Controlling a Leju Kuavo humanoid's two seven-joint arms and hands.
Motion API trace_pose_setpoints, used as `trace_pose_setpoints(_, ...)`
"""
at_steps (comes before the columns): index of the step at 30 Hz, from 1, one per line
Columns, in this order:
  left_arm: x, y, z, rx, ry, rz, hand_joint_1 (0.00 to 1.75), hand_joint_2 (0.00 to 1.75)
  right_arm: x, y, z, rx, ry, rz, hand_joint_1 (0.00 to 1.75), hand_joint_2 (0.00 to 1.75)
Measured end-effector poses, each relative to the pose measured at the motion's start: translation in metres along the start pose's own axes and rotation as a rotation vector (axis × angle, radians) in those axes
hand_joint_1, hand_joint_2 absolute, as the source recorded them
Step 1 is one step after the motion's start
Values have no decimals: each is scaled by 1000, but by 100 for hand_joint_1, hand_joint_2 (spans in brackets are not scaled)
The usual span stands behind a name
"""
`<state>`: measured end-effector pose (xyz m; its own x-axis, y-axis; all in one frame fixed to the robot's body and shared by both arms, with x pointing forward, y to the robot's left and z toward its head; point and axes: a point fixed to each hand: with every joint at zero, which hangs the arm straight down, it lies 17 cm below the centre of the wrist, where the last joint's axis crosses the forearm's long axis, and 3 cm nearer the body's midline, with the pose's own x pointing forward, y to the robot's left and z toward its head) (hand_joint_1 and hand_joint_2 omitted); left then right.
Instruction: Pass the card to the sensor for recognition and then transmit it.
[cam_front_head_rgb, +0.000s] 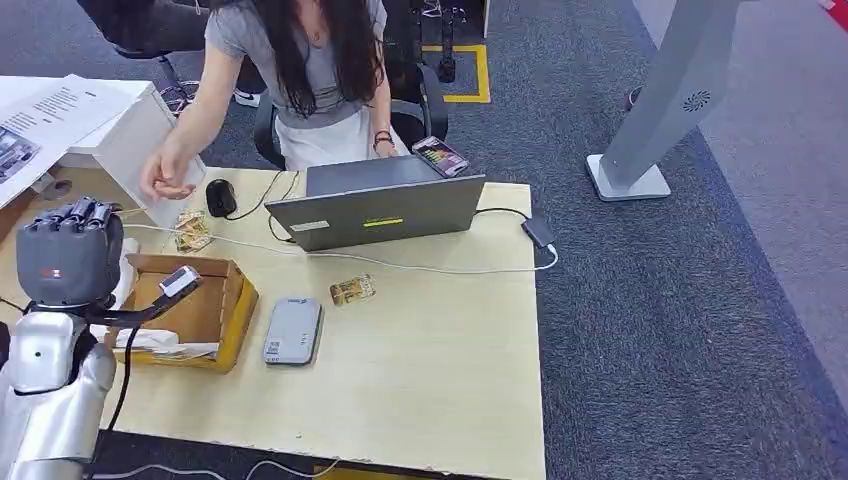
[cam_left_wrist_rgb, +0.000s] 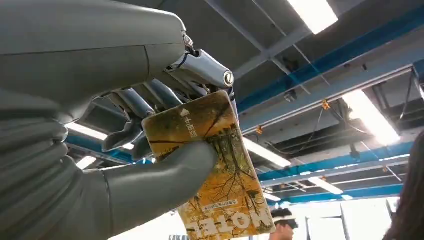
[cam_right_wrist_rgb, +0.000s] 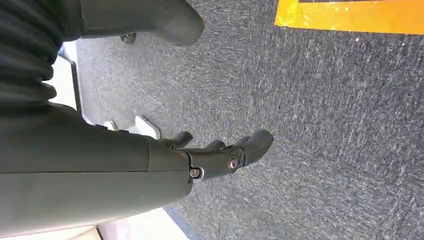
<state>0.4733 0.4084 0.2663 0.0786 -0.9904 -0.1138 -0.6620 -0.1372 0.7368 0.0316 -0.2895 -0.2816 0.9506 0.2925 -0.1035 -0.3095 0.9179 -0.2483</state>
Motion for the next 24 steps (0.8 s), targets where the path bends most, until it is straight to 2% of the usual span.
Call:
trace_pose_setpoints(7,18,-5,7,-17,-37,17,175,175,0,0,0,-2,-1,5,0,175)
trace_pose_setpoints(11,65,-19,29,-69,-114,37,175,175,1,0,0,-3,-3,11,0,175)
trace_pose_setpoints(19,145,-29,60,-139,-191,143,175,175,3,1,1,-3,-7,16,0,175)
trace_pose_setpoints(24,169,-27,67,-148,-213,182,175,175,2,3,1,-1,-5,13,0,175)
